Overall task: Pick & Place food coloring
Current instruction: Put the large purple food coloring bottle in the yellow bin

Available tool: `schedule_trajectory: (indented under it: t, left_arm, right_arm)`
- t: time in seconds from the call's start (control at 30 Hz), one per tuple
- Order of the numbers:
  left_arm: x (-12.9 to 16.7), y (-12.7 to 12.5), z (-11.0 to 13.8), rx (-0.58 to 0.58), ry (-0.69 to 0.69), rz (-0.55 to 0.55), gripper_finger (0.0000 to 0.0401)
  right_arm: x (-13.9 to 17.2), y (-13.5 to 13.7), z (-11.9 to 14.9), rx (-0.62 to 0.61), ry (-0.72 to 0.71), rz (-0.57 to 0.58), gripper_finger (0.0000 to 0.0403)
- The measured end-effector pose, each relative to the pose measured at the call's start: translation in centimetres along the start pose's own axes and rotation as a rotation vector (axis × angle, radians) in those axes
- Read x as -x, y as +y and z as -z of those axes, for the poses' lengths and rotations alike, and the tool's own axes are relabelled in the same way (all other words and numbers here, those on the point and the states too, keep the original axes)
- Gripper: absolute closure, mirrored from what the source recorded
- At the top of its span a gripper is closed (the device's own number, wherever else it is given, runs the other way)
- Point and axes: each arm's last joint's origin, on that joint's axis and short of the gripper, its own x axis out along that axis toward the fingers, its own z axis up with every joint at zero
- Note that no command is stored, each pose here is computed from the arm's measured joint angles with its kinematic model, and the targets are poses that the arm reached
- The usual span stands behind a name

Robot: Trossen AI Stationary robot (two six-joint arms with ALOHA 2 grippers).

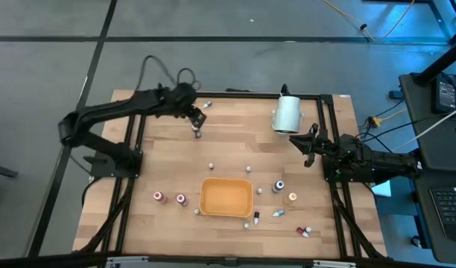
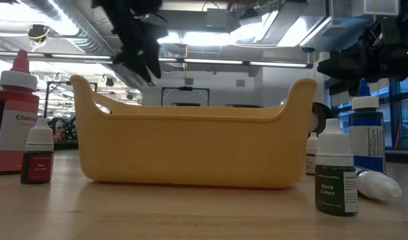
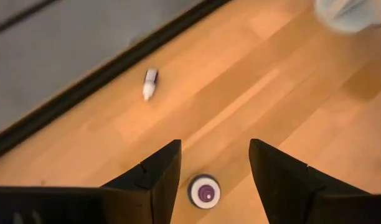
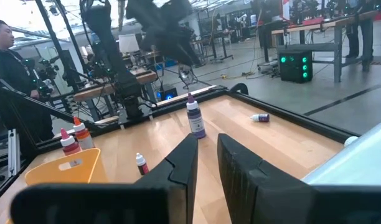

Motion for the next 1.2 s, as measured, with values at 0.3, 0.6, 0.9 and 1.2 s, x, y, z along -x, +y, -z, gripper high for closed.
schedule_trajectory:
  t: [0.3, 0.6, 0.9, 1.2]
  left_arm:
    - [-3.2, -1.0, 0.1, 0.067, 0.249, -0.097, 0.0219]
    - [-5.2, -1.3, 0.6, 0.062, 0.324, -0.107, 0.0219]
    - [-7.5, -1.7, 1.2, 0.058, 0.412, -0.101, 0.0219]
    - [-7.9, -1.6, 1.7, 0.047, 0.457, -0.120, 0.0219]
  right_arm:
    - [0.0, 0.0, 0.0, 0.002, 0.000, -0.001, 0.0337]
    - [0.0, 0.0, 0.0, 0.000, 0.001, -0.001, 0.0337]
    - [0.0, 0.0, 0.0, 0.003, 0.001, -0.001, 0.0337]
    - [0.0, 0.0, 0.0, 0.009, 0.001, 0.000, 0.0337]
